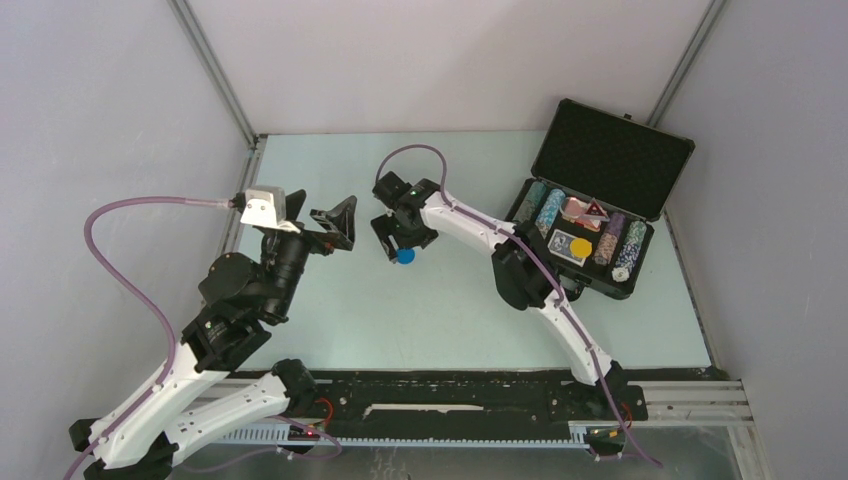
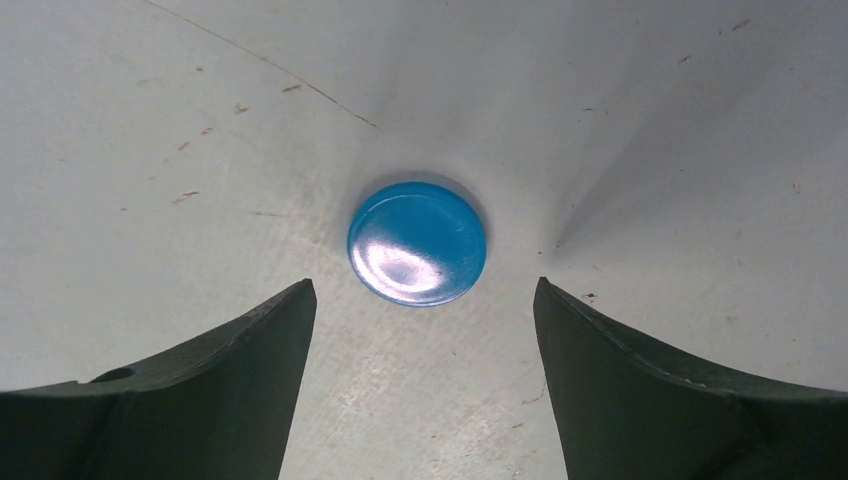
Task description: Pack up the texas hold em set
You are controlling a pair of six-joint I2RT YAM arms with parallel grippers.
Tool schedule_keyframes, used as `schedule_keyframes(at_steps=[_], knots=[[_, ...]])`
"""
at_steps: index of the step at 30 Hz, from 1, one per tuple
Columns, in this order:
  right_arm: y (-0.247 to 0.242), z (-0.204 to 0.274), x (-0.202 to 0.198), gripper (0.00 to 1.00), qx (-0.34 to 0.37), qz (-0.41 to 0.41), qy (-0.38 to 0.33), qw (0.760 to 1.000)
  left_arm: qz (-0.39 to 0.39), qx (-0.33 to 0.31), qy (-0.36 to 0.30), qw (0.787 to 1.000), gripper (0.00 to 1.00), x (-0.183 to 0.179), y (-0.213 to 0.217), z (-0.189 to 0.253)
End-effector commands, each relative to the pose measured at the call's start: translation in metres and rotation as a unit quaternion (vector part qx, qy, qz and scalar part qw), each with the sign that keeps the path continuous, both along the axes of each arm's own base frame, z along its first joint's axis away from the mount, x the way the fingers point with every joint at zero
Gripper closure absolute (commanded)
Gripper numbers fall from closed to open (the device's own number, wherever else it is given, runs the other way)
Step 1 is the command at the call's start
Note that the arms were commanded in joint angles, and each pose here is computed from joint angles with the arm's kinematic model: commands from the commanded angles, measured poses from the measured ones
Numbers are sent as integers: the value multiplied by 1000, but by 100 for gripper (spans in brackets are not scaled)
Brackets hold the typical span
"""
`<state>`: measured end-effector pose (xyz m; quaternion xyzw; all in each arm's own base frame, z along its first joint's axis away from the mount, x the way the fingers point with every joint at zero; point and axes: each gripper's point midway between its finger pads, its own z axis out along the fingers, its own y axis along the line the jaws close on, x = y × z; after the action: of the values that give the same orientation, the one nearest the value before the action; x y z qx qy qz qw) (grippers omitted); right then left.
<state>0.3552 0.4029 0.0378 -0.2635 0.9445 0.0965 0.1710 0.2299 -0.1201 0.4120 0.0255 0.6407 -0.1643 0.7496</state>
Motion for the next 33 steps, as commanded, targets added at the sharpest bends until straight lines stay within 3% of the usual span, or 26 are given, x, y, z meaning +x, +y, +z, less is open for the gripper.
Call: schedule_keyframes(at_steps=[1,7,17,29,33], knots=[[2,0,0,12,-14,-2,-3,1000,4,0,0,1000,1,3,0,-3],[6,-7,1,13,-22,3,-1,1000,3,1,2,1000,1,3,-1,-4],[8,-13,5,25,-26,-2,0,1000,2,1,1,1000,1,3,-1,-3],[10,15,18,48,-9,-5,-49,999,3,2,3,1000,1,4,-2,-5],[-11,35,24,56,-19,-26,-77,997,4,2,3,1000,2,4,-1,-5]])
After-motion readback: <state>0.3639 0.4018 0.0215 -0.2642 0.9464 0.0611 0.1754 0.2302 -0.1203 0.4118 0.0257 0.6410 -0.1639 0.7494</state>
